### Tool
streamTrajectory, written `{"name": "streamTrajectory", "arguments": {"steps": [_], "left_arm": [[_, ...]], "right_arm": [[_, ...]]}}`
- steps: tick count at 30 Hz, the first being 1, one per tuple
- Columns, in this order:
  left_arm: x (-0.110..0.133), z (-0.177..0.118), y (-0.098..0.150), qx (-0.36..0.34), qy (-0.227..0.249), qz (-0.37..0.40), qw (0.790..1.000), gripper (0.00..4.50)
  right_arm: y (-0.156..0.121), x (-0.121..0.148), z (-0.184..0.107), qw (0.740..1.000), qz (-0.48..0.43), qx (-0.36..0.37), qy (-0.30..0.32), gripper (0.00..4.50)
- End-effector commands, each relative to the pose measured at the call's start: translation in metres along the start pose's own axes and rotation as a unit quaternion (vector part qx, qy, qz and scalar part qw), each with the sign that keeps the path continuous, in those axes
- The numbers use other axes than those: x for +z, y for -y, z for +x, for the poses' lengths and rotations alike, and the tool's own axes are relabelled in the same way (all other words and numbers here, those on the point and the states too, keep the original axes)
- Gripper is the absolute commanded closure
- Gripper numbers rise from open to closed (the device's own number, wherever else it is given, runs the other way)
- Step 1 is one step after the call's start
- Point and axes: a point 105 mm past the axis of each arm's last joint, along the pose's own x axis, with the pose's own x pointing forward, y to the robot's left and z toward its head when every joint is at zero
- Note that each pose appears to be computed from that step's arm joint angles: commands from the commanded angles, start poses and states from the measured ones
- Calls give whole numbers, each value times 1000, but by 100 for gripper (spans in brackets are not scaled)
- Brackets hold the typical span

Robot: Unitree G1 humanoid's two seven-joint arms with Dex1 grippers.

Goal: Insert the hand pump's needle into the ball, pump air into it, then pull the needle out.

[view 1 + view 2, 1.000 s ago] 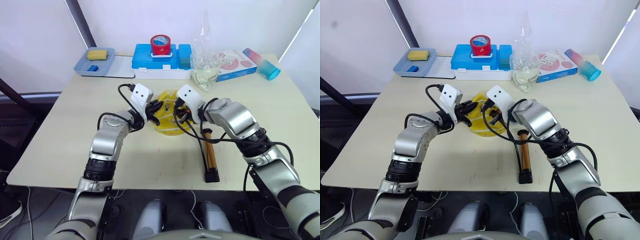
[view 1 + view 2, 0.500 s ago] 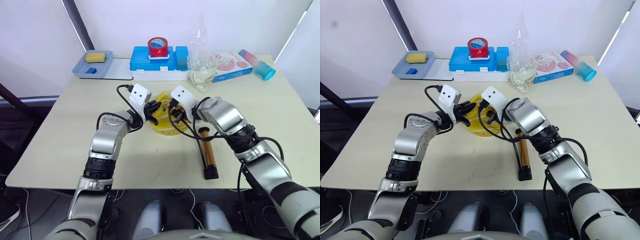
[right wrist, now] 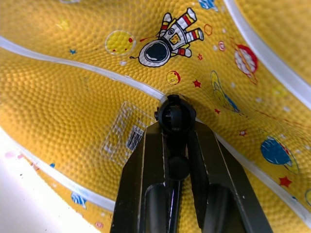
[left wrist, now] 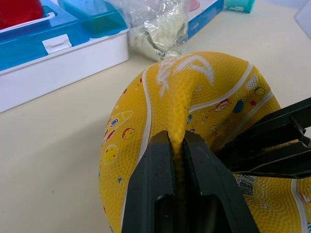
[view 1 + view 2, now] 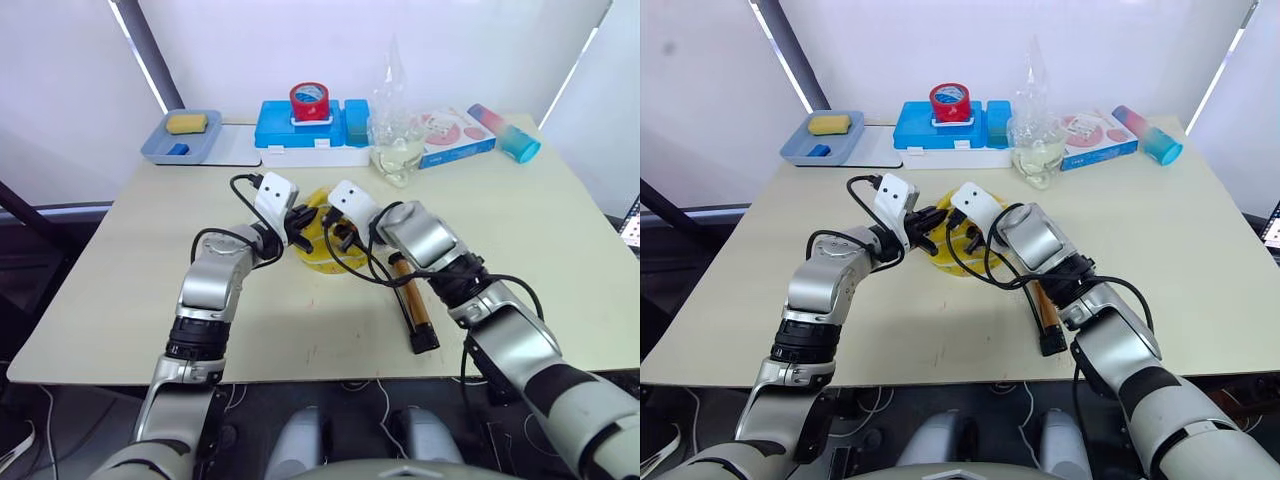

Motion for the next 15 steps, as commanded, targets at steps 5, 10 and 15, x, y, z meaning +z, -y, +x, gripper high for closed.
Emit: {"name": "streamTrajectory", "arguments": {"steps": [5,10,15], "left_arm": [[-18,12,36,-66,-29,-20,997,450],[-19,12,36,-66,-30,-21,997,450],[-19,13,37,-68,-31,-21,997,450]], "right_arm": [[-12,-48,24,997,40,13,-72,448],[-8,-40,18,998,51,9,-45,448],[1,-29,3,999,46,-6,1,448]]}}
